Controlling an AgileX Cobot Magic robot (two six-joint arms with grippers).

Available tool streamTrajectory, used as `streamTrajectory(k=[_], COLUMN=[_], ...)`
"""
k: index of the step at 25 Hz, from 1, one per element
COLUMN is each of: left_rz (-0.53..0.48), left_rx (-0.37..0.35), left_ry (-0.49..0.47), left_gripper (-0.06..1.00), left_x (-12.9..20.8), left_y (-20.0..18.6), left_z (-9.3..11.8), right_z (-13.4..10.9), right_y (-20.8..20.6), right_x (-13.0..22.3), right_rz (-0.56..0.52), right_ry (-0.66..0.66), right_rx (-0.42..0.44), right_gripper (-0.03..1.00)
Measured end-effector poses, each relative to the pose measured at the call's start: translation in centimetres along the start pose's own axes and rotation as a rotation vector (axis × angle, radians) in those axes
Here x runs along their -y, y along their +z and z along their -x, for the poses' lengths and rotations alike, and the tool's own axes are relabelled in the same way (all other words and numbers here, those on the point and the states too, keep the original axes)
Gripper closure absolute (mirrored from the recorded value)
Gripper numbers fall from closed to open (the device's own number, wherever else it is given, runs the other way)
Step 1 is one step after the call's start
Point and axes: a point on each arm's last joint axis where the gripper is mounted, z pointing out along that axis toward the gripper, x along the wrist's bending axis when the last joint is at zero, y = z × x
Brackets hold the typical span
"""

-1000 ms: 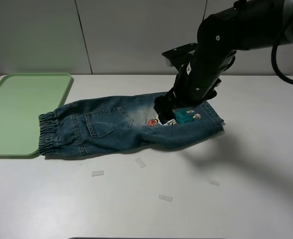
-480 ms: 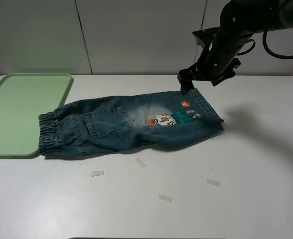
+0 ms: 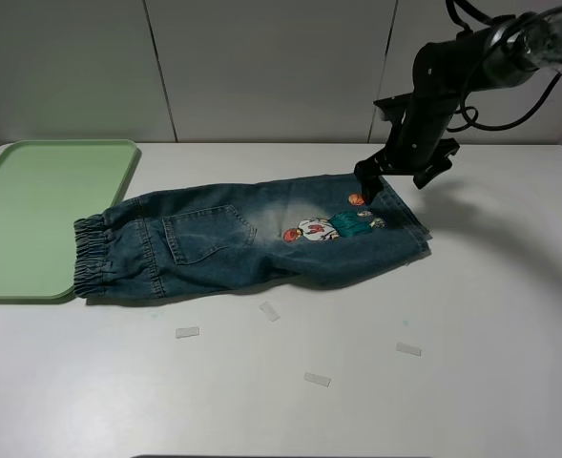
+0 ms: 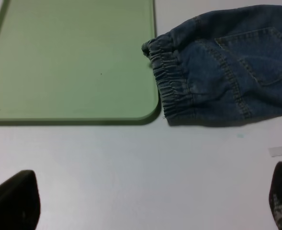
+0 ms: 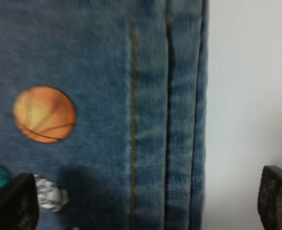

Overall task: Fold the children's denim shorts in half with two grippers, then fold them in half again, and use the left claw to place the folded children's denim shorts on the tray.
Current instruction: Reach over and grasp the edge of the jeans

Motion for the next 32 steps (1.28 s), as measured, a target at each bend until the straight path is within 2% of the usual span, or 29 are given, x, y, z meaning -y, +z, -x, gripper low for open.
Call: streamTrajectory(k=[8, 21, 23, 31, 32], left_rz=[0.000, 0.000, 0.000, 0.000, 0.000], left_rx=[0.000, 0.000, 0.000, 0.000, 0.000], left_ry=[0.000, 0.001, 0.001, 0.001, 0.001], left_gripper=[-0.01, -0.01, -0.01, -0.01, -0.01], left_x=[0.0, 0.0, 0.0, 0.0, 0.0], left_y=[0.0, 0.0, 0.0, 0.0, 0.0], left_z=[0.0, 0.0, 0.0, 0.0, 0.0], right_z=[0.0, -0.1, -0.1, -0.6, -0.7], right_y=[1.2, 2.7, 2.7, 2.8, 2.8], right_x=[0.2, 0.4, 0.4, 0.3, 0.3], right_rz=[-0.019, -0.055, -0.057, -0.052, -0.053], right_ry=[-0.002, -0.011, -0.010, 0.025, 0.020], right_rx=[-0.060, -0.067, -0.068, -0.107, -0.106], right_gripper=[0.27, 0.28, 0.34, 0.93, 0.95])
